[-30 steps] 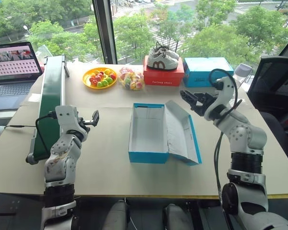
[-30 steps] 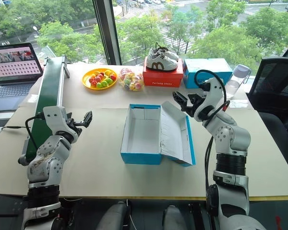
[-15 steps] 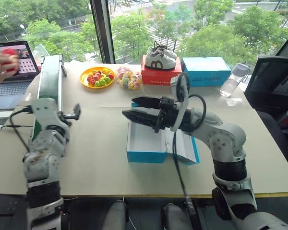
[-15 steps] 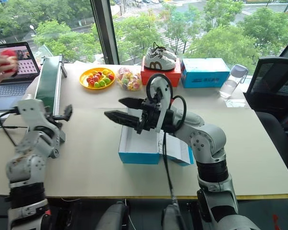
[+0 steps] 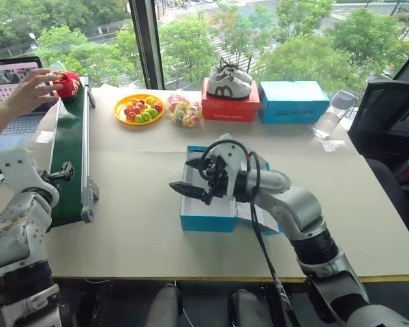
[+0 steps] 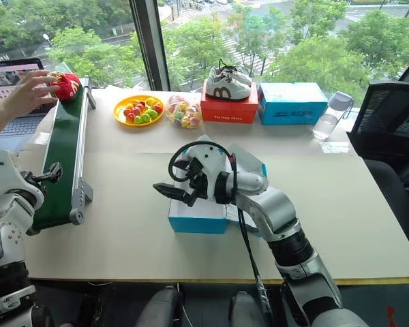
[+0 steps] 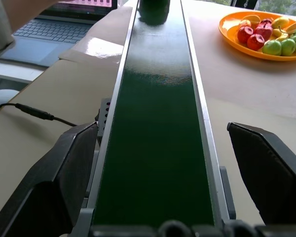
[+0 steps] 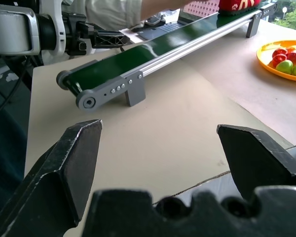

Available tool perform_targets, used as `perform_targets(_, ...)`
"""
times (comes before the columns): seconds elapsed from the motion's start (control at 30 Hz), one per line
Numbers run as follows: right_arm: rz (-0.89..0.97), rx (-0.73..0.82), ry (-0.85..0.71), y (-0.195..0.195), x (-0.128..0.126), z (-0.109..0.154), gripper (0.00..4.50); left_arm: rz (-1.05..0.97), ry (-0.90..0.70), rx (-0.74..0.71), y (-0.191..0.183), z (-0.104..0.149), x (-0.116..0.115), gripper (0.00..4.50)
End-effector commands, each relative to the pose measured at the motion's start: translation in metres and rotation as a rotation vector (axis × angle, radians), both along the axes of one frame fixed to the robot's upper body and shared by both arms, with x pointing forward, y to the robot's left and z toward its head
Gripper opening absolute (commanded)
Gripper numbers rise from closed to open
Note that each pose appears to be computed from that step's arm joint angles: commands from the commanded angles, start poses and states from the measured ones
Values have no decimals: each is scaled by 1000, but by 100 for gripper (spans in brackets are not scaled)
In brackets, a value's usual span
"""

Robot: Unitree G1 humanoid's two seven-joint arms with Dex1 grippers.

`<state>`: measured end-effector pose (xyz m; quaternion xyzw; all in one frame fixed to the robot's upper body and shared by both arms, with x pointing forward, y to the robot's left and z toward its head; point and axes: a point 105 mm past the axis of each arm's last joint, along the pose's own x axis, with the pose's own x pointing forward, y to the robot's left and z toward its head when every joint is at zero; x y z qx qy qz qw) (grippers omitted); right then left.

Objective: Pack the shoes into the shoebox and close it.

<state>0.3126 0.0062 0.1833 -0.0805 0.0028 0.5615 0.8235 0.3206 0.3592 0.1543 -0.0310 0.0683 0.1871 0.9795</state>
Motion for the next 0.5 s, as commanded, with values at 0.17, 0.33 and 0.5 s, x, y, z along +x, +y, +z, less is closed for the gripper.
perform_targets(0.17, 62, 2, -61, -2, -10, 7, 446, 26, 12, 2, 2, 0, -2, 450)
perform_targets(0.33, 80, 4, -52, -3, -12, 7, 446, 42, 21, 0, 5, -1, -3, 450)
perform_targets(0.5, 67, -4, -47, -5, -11, 3, 446, 46, 34, 8, 6, -3, -3, 450)
